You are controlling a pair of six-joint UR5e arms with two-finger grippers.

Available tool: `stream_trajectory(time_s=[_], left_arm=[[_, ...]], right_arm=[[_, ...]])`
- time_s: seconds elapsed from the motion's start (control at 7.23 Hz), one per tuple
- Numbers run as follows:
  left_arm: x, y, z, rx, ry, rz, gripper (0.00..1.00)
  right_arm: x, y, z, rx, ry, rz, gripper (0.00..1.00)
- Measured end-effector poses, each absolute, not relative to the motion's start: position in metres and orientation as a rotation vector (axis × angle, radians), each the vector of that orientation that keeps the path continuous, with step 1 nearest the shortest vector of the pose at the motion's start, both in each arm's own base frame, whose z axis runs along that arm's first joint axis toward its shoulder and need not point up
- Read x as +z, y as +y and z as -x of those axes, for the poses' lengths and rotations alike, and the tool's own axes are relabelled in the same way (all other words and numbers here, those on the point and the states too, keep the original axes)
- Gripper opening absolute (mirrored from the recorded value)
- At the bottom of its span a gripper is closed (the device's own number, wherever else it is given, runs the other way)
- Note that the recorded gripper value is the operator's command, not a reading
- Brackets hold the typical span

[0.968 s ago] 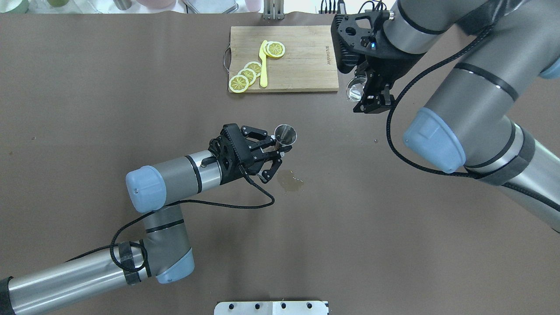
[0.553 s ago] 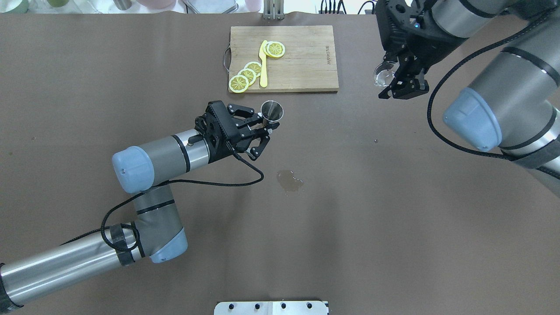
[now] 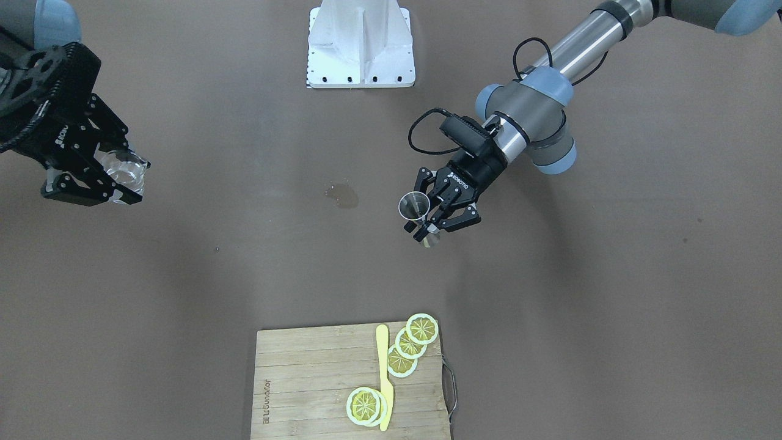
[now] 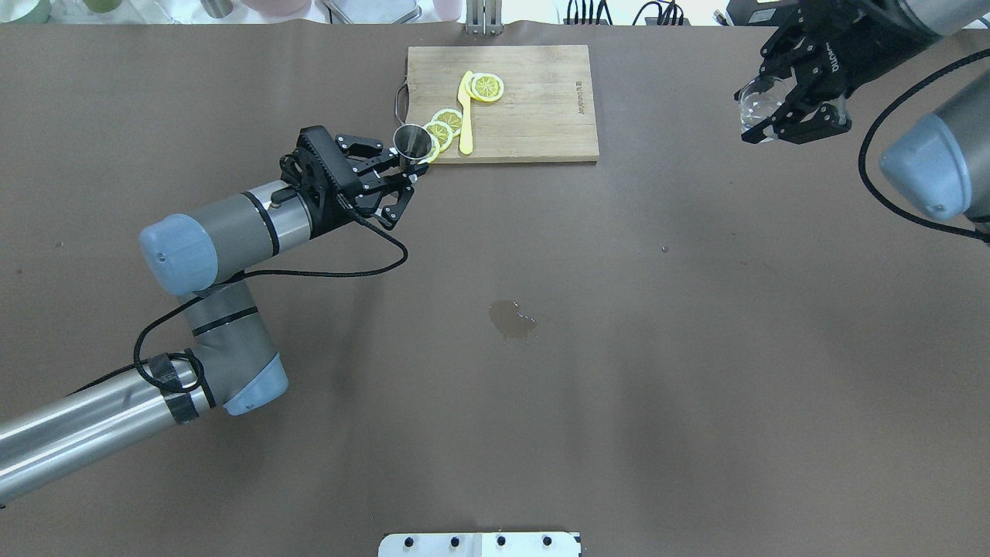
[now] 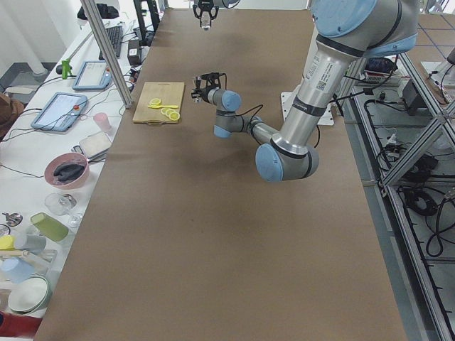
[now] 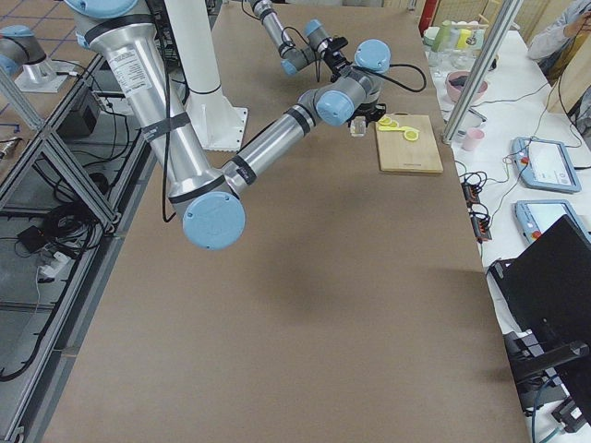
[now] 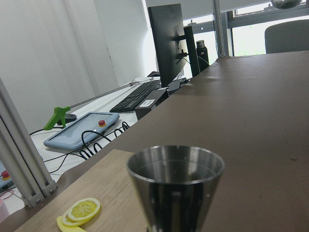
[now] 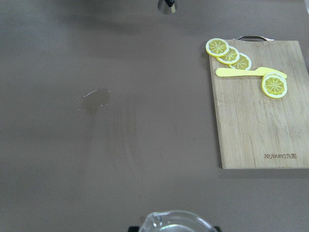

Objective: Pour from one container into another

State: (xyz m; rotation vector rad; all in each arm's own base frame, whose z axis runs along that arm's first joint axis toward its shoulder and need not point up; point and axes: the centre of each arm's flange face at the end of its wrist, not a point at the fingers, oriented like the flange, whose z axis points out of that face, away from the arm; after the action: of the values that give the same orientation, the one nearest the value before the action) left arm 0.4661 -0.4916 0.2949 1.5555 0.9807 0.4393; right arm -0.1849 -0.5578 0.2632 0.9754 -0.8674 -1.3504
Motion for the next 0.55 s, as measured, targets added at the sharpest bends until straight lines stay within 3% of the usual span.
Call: stream_trajectory(time_s=[0.55], left_arm=[[0.392,-0.482,-0.392,0.351,0.945,-1.618,0.00]], right_arm=[[0.335,-0.591,0.125,-1.293,-0.960,-1.040,0.00]])
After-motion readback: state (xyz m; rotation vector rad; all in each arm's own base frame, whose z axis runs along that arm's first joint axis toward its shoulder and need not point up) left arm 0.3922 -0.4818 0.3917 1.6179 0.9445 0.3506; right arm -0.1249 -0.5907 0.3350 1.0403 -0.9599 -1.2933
